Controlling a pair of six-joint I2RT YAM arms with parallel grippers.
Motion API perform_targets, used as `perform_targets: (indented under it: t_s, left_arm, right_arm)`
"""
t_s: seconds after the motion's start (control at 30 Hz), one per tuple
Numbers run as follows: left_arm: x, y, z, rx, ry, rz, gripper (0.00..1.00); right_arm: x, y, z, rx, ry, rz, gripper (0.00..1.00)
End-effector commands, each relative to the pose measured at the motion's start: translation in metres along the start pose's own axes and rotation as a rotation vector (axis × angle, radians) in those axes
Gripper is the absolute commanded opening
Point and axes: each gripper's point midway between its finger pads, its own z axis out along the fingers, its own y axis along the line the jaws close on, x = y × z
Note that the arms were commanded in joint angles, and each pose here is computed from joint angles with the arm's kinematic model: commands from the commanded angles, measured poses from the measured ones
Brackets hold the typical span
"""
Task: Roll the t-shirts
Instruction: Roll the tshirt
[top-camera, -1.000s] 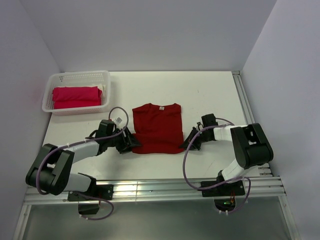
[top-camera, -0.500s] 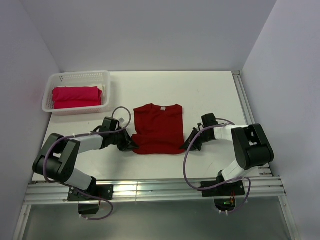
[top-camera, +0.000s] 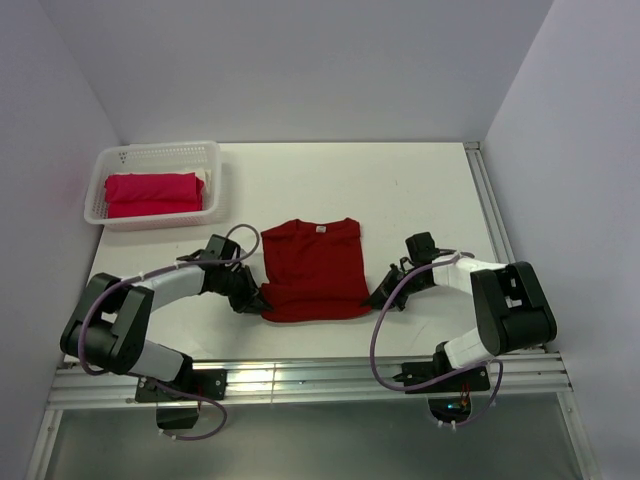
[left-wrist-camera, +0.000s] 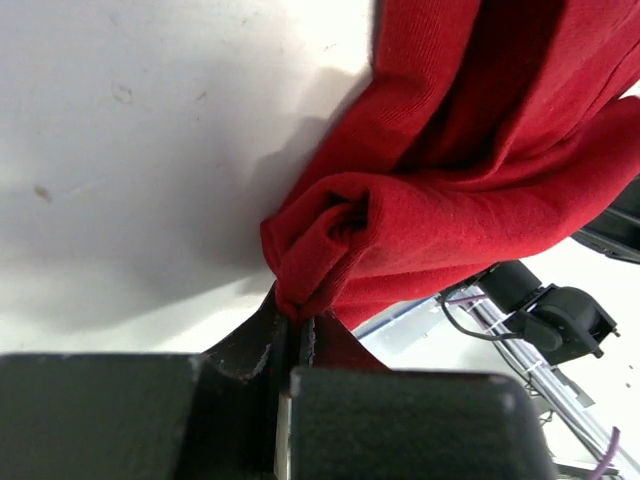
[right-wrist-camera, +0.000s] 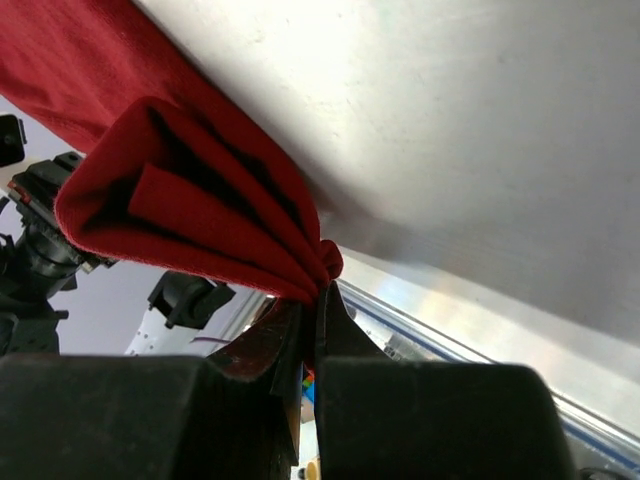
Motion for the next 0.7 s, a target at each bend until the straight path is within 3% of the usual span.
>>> perform_targets:
  t_s: [0.0,0.43,0.67]
  left_arm:
    - [0.005,0.009,-0.006,-0.087,0.032,-0.063,0.0]
    - [-0.005,0.004,-0.001,-0.125,0.078,-0.125,0.0]
    - [-0.013,-0.003,-0.005,-0.095,0.118,-0.207,0.0]
  right_arm:
    - [0.016,-0.025,-0.003,0.133,0.052,0.198,0.0]
    - [0.019,-0.019,-0.002,0.101,0.081,0.362,0.0]
    - [0.018,-0.012,-0.009,0.18,0.091,0.479,0.0]
